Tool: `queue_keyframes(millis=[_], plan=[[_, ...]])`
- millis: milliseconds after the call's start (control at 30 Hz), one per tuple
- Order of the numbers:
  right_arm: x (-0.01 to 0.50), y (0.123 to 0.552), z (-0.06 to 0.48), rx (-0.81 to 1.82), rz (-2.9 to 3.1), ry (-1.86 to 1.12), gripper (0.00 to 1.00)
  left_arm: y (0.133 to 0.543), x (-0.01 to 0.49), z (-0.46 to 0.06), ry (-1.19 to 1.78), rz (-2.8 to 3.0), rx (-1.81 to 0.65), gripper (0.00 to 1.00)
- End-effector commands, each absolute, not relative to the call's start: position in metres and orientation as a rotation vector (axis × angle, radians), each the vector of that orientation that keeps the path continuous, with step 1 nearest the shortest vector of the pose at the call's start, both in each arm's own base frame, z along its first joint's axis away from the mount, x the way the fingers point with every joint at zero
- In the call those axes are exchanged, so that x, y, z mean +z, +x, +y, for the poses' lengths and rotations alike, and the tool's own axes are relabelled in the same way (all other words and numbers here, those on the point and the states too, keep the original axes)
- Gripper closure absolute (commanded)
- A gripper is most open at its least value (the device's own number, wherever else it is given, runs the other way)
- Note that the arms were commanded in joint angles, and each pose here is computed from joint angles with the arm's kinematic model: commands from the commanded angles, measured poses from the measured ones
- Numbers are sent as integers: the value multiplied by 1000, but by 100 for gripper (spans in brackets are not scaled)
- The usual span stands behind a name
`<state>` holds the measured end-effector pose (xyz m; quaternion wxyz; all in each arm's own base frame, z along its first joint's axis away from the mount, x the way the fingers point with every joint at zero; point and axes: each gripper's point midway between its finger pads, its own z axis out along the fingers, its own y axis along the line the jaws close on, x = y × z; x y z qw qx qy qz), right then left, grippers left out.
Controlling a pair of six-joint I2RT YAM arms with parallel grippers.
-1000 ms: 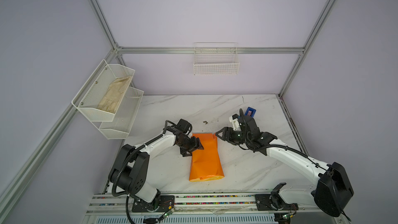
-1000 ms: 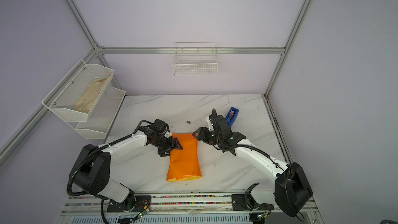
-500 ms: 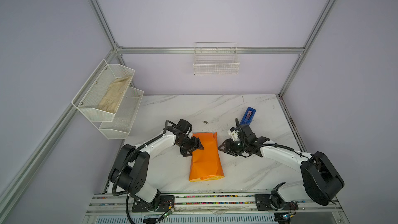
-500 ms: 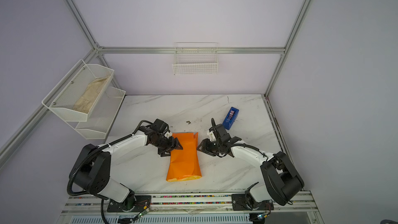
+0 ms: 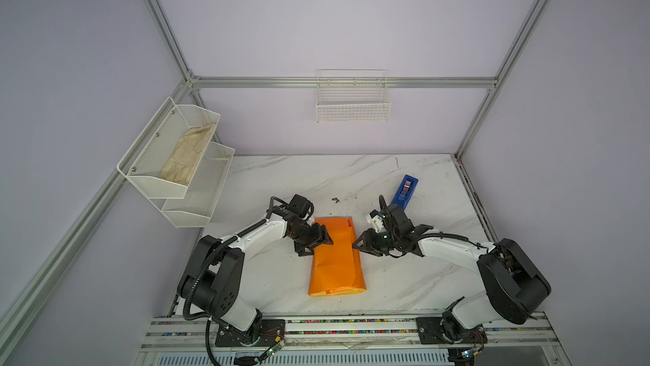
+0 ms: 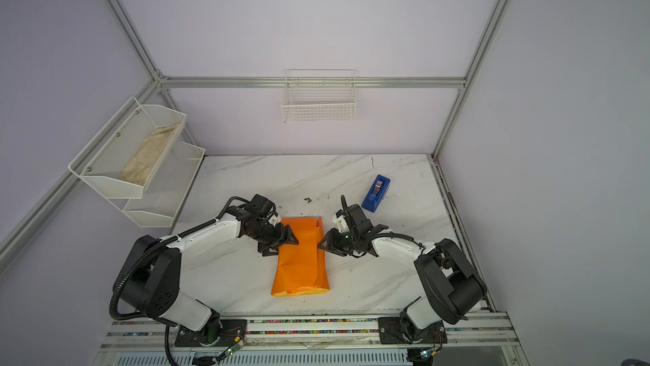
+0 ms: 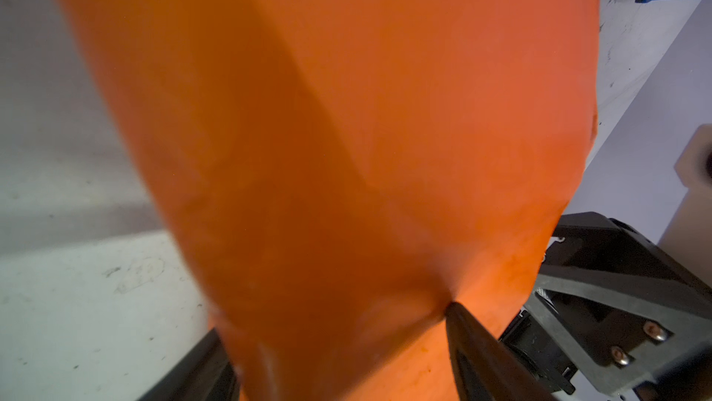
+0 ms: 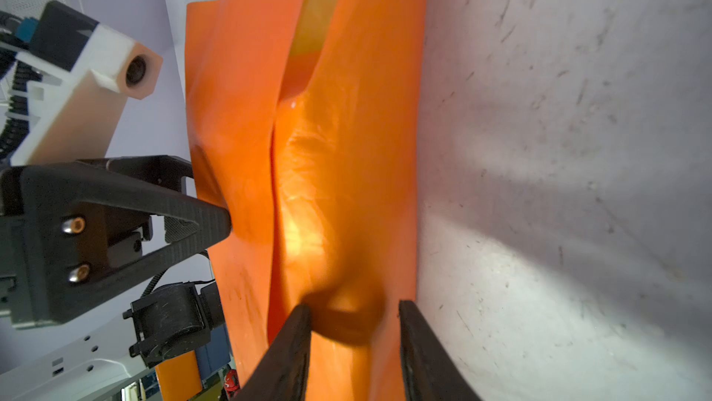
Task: Wrap a gift box in wrapping paper
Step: Adjust the wrapping paper for the gift box.
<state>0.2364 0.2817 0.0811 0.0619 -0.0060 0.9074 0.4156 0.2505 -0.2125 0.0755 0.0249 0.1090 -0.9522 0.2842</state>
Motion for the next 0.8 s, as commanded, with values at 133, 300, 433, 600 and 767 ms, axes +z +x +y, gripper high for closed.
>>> queue_keyframes(millis=[133, 300, 433, 600, 767], plan=[[76, 225, 292, 1316, 2747, -37, 54, 232, 64, -205, 350, -2899, 784, 22], [87, 231, 288, 1249, 2735, -30, 51, 231, 63, -205, 354, -2898, 780, 22], [95, 231, 288, 1257, 2725, -26, 51, 231, 63, -204, 354, -2900, 780, 22], [105, 232, 290, 1268, 2711, -38, 51, 231, 63, -204, 353, -2901, 773, 23], [103, 231, 290, 1264, 2717, -40, 47, 231, 63, -204, 353, -2901, 774, 22]])
